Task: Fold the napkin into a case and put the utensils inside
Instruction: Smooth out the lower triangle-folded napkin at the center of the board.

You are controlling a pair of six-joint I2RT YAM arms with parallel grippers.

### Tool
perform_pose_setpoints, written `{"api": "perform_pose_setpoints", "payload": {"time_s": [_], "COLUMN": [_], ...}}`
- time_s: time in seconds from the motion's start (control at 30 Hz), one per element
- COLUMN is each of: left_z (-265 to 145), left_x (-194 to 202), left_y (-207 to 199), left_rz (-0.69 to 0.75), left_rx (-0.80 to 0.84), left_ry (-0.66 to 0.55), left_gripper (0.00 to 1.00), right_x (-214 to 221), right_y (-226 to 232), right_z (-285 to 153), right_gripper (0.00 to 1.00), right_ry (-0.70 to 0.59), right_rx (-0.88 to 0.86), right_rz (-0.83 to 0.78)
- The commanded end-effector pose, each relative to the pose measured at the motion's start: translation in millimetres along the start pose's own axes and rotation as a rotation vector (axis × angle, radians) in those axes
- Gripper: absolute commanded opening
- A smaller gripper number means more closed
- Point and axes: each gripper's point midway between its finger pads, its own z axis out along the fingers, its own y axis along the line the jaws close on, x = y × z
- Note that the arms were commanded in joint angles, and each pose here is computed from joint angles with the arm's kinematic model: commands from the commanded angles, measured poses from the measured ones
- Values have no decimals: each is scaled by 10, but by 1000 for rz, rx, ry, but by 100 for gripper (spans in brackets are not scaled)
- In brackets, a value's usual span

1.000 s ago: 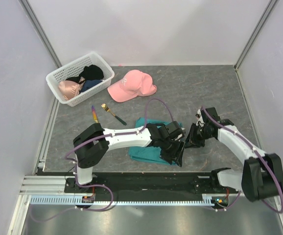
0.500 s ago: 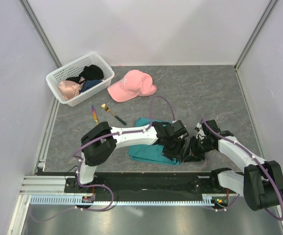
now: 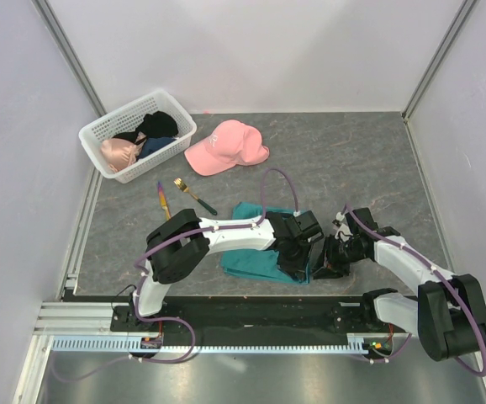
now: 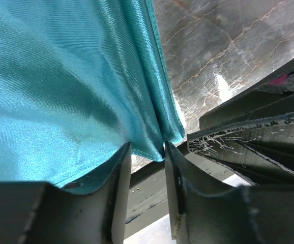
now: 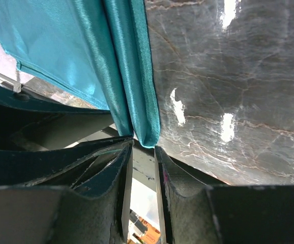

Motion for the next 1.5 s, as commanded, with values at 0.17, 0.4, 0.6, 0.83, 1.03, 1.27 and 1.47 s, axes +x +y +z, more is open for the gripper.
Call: {"api": "perform_pose_setpoints", "payload": {"time_s": [0.17, 0.4, 0.6, 0.83, 1.03, 1.27, 1.47], "left_z": [-78, -178, -189, -64, -228, -837, -1110], "left_x": [-100, -125, -99, -36, -49, -177, -355], "left_y": [-101, -243, -376, -360, -444, -417, 356], "left_rz": [2, 6, -12, -20, -5, -21, -147], "left_rx": [14, 65, 112, 111, 152, 231, 170], "left_ry": [-33, -27, 8, 52, 36, -51, -144], "left_gripper": [12, 7, 5, 5, 31, 50, 51], "right_x": [-4, 3, 13, -33, -55, -310, -766], "right_y": [45, 1, -47, 14, -45, -85, 138], "right_z": [84, 193, 216, 185, 118, -132, -263], "right_gripper": [31, 23, 1, 0, 17, 45, 61], "right_ry": [11, 16, 4, -24, -44, -139, -205], "right_rx": [-35, -11, -1, -11, 53, 213, 261], "right_rz": [-15, -22, -2, 22, 18, -45, -125]}}
